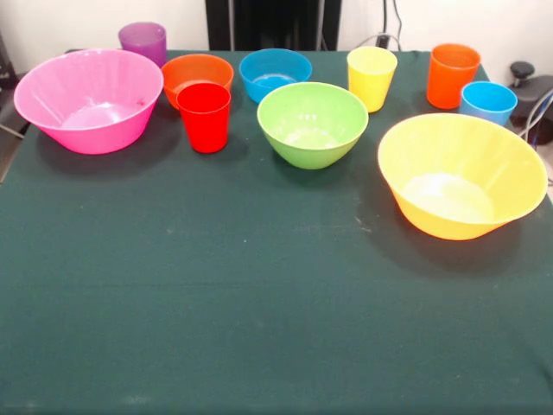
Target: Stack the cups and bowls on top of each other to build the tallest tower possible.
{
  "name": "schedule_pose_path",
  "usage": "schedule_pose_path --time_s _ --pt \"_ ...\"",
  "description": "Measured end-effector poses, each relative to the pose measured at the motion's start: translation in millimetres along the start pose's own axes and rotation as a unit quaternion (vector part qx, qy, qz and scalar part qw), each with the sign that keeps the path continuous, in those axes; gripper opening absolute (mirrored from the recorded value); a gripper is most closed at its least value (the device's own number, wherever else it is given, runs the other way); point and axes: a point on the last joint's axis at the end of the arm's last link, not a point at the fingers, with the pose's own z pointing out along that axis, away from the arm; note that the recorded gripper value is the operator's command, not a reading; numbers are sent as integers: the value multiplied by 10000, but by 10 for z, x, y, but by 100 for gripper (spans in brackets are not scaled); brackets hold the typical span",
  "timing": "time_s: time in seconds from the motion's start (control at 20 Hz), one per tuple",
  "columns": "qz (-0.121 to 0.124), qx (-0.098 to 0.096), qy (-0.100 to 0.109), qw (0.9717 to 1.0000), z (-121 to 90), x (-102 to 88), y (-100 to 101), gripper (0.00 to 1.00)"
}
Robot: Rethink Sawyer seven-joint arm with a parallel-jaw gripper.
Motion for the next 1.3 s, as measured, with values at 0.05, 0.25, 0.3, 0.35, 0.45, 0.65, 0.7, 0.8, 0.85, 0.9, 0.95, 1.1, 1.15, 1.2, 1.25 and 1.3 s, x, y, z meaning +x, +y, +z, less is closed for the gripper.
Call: schedule_pose_path --time_s 0.05,0.25,0.3,0.35,0.45,0.65,0.7,0.8,0.85,0.9,0.95,1.1,1.15,1.2,1.25,1.3 --pt "41 12 11 10000 -22 -48 -21 100" --pt "120 29 -2 9999 -28 -189 -58 100" --pt "128 31 -4 9999 -12 -225 -63 100" --pt "131 32 5 9999 9 -253 -66 100" --pt "129 33 53 9999 73 -288 -73 100" --pt "158 36 147 9998 266 -302 -113 100" --pt "172 38 156 9997 320 -304 -127 100" --pt "190 45 157 9997 423 -309 -149 100" --pt "196 52 155 9997 473 -309 -156 100" --pt "203 63 162 9996 521 -306 -166 100" --pt "214 78 173 9996 571 -305 -178 100" --pt "252 108 252 9993 677 -301 -222 100" --pt "263 113 274 9992 701 -302 -235 100" --pt "276 118 297 9991 729 -306 -251 100" --pt "291 121 326 9990 760 -309 -268 100" --pt "306 123 353 9988 794 -310 -285 100"
